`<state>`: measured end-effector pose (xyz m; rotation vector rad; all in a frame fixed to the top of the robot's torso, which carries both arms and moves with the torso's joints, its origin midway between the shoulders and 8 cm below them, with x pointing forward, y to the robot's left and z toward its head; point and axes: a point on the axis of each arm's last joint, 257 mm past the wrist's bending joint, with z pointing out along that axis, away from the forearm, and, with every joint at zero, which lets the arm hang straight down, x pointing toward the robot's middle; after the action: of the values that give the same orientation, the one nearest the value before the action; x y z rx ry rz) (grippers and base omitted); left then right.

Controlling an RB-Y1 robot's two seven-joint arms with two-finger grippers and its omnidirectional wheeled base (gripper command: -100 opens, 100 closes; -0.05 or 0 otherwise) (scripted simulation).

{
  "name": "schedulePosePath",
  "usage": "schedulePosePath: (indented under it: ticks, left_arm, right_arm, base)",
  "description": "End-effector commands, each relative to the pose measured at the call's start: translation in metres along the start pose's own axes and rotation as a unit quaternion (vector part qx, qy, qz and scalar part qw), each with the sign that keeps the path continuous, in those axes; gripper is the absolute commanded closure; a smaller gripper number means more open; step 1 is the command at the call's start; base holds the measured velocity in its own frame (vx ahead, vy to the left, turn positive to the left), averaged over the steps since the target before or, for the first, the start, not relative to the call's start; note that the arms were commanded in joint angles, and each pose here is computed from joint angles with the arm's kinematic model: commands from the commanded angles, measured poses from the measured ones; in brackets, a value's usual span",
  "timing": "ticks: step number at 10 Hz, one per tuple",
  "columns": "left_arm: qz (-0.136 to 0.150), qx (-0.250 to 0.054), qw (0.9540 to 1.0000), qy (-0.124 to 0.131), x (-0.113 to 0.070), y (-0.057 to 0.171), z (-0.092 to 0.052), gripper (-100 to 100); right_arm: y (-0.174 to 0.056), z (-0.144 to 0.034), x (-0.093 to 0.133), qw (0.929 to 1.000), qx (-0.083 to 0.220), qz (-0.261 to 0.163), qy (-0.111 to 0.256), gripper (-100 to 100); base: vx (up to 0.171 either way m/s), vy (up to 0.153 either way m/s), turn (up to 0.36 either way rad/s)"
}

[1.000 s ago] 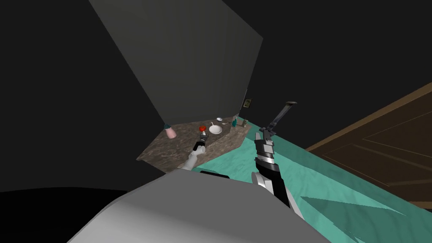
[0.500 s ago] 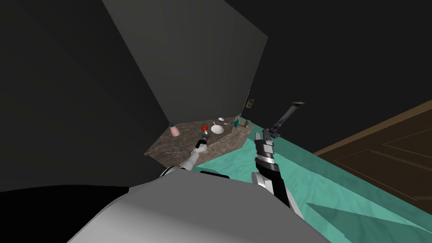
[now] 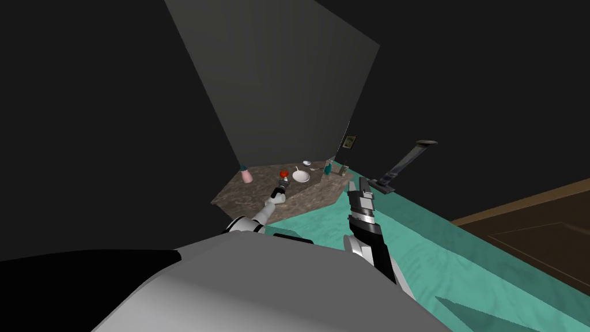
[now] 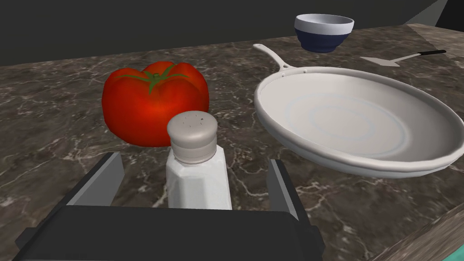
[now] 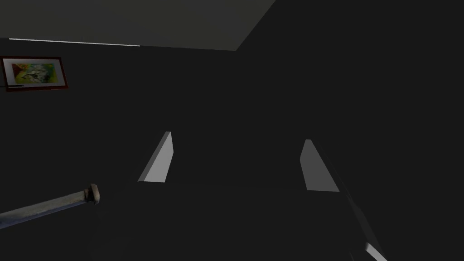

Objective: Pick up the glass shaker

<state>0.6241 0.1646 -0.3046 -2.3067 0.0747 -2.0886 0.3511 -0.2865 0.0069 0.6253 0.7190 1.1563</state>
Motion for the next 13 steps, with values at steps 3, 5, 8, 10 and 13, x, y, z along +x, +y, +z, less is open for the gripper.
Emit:
schedulePosePath:
  ticks: [3, 5, 8, 10, 13]
  left_arm:
    - [0.008, -0.010, 0.9999, 0.000, 0.007, 0.010, 0.011, -100]
    - [0.008, -0.010, 0.9999, 0.000, 0.007, 0.010, 0.011, 100]
    - [0.007, -0.011, 0.9999, 0.000, 0.007, 0.011, 0.011, 100]
    - [0.001, -0.001, 1.0000, -0.009, -0.005, 0.000, 0.002, 100]
    - [-0.003, 0.005, 0.9999, -0.013, -0.015, -0.007, -0.007, 100]
  right_arm:
    - [0.000, 0.000, 0.000, 1.0000, 0.000, 0.000, 0.000, 0]
    - [0.000, 0.000, 0.000, 1.0000, 0.000, 0.000, 0.000, 0]
    - [0.000, 0.000, 0.000, 1.0000, 0.000, 0.000, 0.000, 0]
    - [0.000, 0.000, 0.000, 1.0000, 0.000, 0.000, 0.000, 0]
    - [0.000, 0.000, 0.000, 1.0000, 0.000, 0.000, 0.000, 0]
  base:
    - [-0.026, 0.002, 0.037]
    - [0.000, 0.000, 0.000]
    - [0.000, 0.000, 0.000]
    - [0.020, -0.004, -0.131]
    - [0.035, -0.003, -0.059]
